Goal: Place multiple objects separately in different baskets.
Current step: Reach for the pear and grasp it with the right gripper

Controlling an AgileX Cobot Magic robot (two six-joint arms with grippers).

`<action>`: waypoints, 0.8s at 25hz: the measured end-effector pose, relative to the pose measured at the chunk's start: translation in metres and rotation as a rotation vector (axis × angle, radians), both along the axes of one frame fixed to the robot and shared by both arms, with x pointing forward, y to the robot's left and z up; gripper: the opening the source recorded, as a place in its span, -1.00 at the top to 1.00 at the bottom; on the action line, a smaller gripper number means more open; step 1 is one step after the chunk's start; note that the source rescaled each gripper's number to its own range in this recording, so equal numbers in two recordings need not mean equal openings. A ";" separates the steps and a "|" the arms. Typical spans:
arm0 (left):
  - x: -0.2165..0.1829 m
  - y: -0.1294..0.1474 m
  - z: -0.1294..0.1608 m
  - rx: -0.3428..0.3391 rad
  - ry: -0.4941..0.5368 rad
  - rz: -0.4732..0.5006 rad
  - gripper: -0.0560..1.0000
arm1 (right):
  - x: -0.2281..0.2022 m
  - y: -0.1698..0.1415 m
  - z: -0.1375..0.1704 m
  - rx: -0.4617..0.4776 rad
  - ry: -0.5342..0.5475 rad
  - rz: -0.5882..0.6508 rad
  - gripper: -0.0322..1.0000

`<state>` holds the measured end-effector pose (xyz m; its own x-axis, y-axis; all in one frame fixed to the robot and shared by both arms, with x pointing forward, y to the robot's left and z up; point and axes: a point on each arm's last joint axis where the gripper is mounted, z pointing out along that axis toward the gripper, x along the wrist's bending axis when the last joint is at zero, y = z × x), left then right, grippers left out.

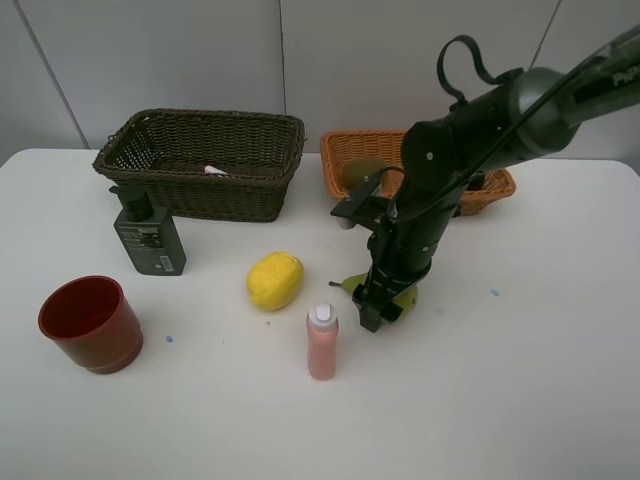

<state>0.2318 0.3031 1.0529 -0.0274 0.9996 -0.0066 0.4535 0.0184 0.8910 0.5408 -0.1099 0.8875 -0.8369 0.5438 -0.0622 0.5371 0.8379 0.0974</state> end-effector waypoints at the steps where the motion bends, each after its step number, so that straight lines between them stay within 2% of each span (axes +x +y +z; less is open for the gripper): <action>1: 0.000 0.000 0.000 0.000 0.000 0.000 -0.95 | 0.001 -0.001 0.000 -0.001 0.000 -0.003 -0.87; 3: 0.000 0.000 0.000 0.000 0.000 0.000 -0.95 | 0.002 -0.003 0.000 -0.001 -0.001 -0.008 -0.77; 5: 0.000 0.000 0.000 0.000 0.000 0.000 -0.95 | 0.004 -0.006 0.000 -0.003 0.000 -0.018 -0.42; 20: 0.000 0.000 0.000 0.000 0.000 0.000 -0.95 | 0.005 -0.013 0.000 -0.025 0.018 -0.025 -0.43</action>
<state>0.2318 0.3031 1.0529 -0.0274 0.9996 -0.0066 0.4535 0.0184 0.8910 0.5457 -0.1228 0.8872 -0.8243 0.5628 -0.0612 0.5592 0.8263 0.0673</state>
